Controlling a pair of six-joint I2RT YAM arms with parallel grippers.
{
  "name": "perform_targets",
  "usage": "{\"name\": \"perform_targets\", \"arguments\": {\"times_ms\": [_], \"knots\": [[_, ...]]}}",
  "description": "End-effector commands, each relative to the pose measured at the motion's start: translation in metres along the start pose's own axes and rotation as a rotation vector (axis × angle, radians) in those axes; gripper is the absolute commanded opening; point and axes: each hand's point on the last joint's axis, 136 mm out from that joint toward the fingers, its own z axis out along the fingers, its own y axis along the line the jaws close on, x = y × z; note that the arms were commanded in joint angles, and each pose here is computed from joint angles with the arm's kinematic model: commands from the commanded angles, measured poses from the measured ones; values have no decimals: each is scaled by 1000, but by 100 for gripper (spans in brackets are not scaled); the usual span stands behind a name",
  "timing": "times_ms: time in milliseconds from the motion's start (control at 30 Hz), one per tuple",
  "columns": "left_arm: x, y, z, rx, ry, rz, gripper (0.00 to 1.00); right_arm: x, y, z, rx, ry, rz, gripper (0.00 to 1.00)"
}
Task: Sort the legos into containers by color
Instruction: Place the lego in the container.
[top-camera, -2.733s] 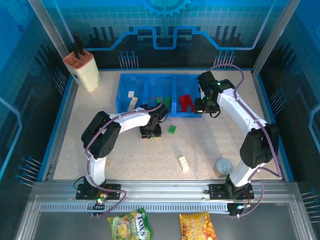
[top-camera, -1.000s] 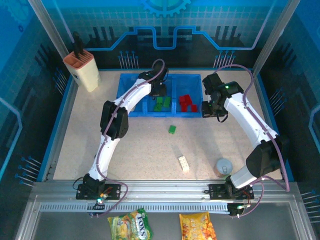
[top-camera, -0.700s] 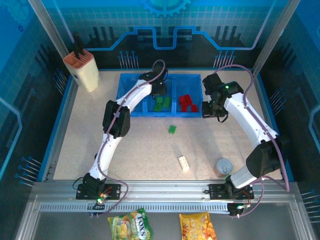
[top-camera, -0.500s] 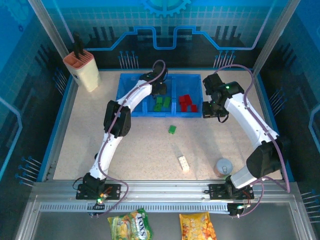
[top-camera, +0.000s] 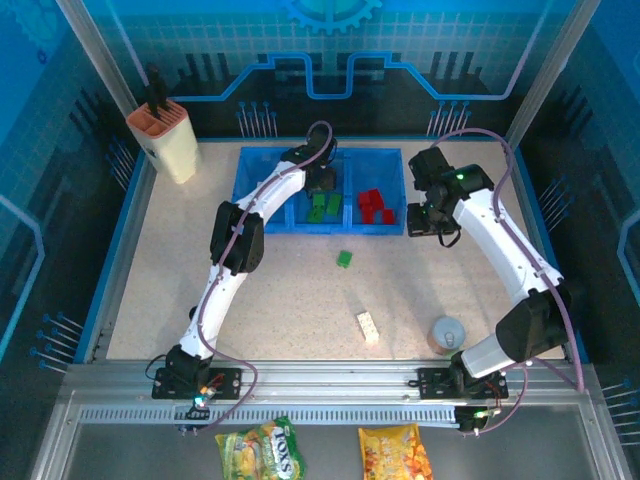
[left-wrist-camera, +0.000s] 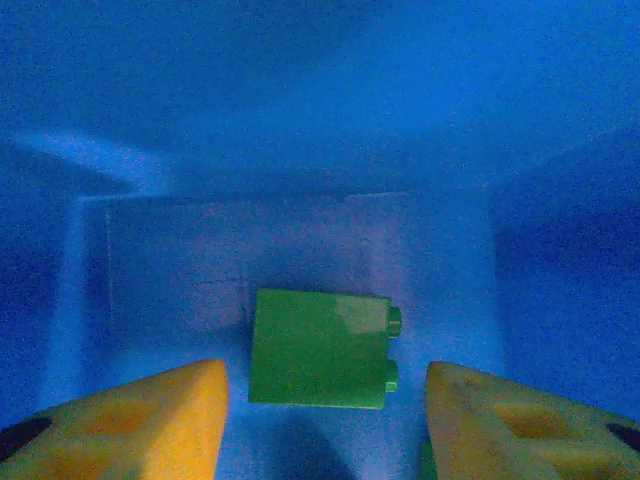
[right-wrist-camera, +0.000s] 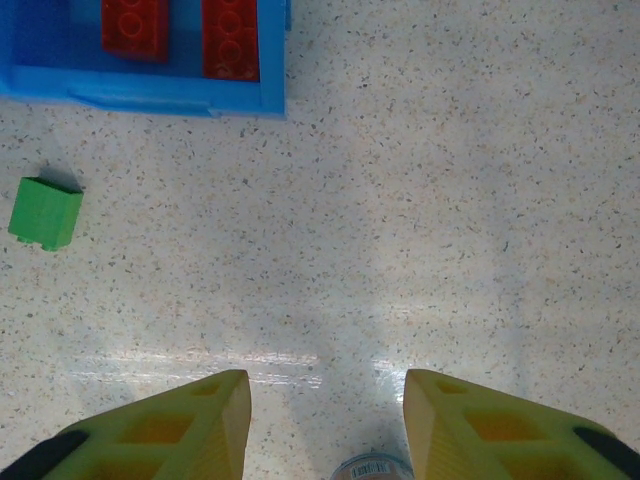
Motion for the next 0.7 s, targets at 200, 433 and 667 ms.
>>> {"name": "perform_targets", "arguments": {"times_ms": [200, 433, 667], "knots": [[-20, -12, -58, 47, -21, 19, 56, 12, 2, -9, -3, -4, 11, 45], [-12, -16, -106, 65, -8, 29, 56, 20, 23, -8, -56, -4, 5, 45], [17, -19, -143, 113, 56, 25, 55, 27, 39, -1, -60, 7, -9, 45]]}}
